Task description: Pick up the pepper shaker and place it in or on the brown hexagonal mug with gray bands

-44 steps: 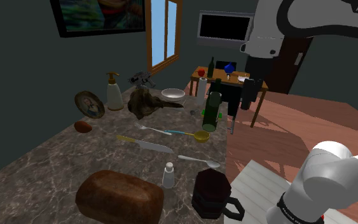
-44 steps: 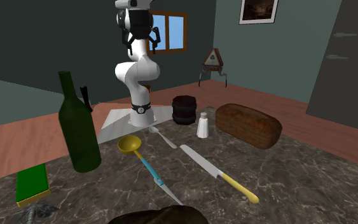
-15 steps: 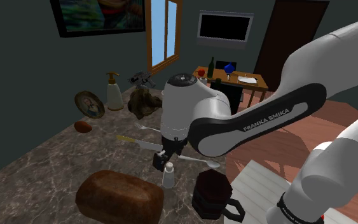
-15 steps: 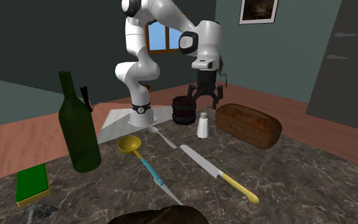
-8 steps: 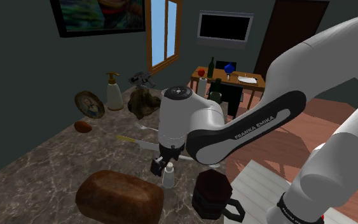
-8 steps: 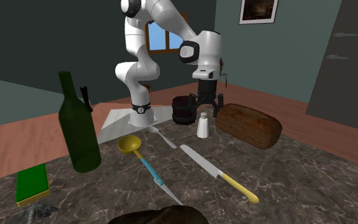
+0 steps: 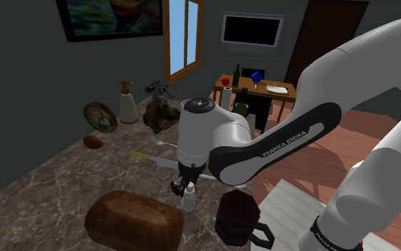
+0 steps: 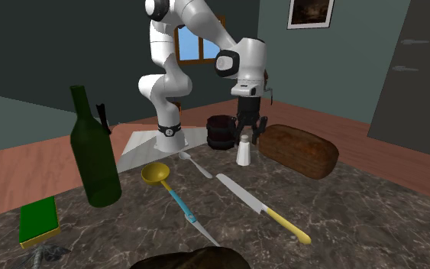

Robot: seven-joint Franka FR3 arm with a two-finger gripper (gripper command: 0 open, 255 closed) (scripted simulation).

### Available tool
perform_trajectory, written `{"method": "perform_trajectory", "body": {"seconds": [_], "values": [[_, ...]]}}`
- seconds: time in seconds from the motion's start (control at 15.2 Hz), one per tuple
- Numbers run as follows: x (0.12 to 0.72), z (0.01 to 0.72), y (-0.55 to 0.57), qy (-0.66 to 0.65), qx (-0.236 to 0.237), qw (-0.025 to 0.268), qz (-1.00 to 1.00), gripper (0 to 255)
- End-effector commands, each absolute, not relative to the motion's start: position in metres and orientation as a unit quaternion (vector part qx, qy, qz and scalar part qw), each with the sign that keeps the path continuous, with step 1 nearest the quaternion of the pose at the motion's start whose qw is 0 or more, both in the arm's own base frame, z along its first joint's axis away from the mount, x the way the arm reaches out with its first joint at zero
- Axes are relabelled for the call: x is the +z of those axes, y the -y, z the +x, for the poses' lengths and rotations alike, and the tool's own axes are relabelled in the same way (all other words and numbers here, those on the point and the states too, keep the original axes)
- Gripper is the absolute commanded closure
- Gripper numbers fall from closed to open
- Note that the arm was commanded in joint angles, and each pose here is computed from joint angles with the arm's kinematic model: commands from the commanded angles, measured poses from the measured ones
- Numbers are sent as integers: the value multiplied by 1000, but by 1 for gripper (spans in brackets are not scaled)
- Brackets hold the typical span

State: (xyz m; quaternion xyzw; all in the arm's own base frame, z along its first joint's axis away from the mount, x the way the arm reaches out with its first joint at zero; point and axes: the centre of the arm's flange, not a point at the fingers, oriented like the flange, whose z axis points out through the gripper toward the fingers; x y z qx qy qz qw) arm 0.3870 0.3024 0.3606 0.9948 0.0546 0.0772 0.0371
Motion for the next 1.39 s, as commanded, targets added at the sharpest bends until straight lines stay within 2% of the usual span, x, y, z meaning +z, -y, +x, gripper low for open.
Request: {"method": "perform_trajectory", "body": {"seconds": [0.0,0.53,1.32], "values": [[361,387,-302,-55,77,37,995,255],[361,387,-302,-55,77,37,995,255],[424,387,-302,-55,77,37,995,255]]}}
